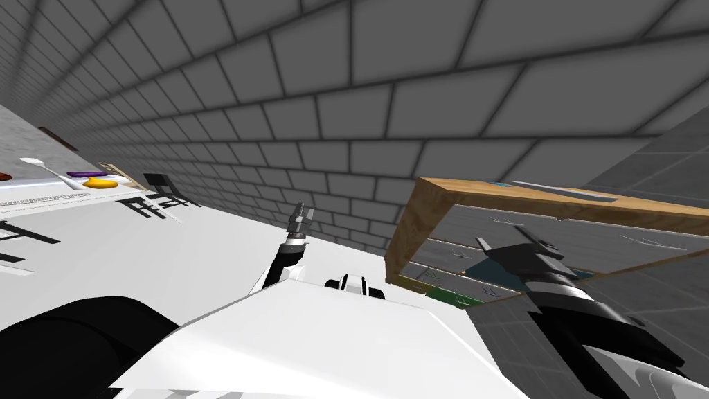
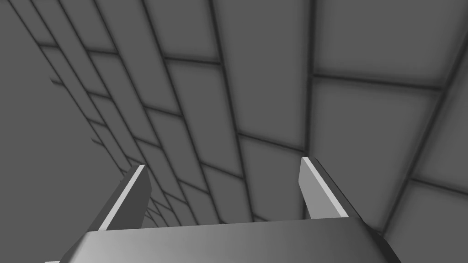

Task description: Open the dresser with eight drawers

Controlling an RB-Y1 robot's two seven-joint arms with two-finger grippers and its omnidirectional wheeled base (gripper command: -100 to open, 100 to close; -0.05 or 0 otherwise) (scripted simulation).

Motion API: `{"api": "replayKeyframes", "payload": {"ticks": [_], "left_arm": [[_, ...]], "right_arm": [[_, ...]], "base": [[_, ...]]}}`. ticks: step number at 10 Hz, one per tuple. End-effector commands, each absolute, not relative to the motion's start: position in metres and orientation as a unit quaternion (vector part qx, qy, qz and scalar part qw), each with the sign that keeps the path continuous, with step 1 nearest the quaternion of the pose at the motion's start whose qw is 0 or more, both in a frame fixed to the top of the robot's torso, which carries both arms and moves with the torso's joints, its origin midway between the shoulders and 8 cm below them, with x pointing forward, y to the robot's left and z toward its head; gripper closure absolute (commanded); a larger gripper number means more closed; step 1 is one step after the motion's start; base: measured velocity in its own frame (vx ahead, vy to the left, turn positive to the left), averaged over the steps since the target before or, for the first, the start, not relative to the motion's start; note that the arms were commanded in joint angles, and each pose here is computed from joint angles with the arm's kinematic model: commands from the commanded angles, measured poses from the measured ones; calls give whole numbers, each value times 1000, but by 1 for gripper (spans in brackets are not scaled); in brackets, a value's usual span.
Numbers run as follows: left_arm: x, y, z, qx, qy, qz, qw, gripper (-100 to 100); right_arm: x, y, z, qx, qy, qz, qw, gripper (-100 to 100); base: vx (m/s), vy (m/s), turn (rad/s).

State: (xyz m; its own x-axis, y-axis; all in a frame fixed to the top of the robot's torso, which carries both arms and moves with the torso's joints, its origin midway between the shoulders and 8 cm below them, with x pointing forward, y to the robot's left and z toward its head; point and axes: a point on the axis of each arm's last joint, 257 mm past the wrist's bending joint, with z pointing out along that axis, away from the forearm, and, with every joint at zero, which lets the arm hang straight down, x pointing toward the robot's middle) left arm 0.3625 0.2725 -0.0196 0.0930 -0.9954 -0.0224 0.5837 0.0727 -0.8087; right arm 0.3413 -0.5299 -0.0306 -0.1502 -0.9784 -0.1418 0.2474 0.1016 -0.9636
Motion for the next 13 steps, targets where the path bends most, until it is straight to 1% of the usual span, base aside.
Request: {"api": "replayKeyframes", "payload": {"ticks": [1, 3, 4, 7, 8, 11, 12, 13], "left_arm": [[363, 272, -20, -329, 313, -596, 662, 0], [363, 273, -20, -329, 313, -596, 662, 0], [363, 273, -20, -329, 313, -596, 662, 0], [362, 273, -20, -329, 313, -596, 662, 0], [362, 273, -20, -329, 313, -596, 662, 0], [363, 273, -20, -329, 313, -596, 662, 0], [363, 273, -20, -329, 313, -596, 662, 0], [363, 273, -20, -329, 313, -596, 662, 0]], "right_arm": [[338, -548, -26, -380, 497, -599, 501, -100], [335, -560, -22, -391, 490, -621, 471, -100], [336, -556, -24, -387, 493, -612, 483, -100], [333, -562, -16, -389, 491, -614, 480, -100], [336, -557, -24, -388, 492, -614, 480, 100], [337, -546, -8, -393, 477, -623, 479, 100], [340, -528, -6, -408, 467, -620, 481, 100], [339, -532, -4, -400, 469, -626, 479, 100]], "base": [[15, -8, 69], [13, -8, 72], [7, -5, 14], [94, 12, -14], [-78, -13, 30], [-30, -32, -38], [-19, -56, -75], [-15, -48, -18]]}}
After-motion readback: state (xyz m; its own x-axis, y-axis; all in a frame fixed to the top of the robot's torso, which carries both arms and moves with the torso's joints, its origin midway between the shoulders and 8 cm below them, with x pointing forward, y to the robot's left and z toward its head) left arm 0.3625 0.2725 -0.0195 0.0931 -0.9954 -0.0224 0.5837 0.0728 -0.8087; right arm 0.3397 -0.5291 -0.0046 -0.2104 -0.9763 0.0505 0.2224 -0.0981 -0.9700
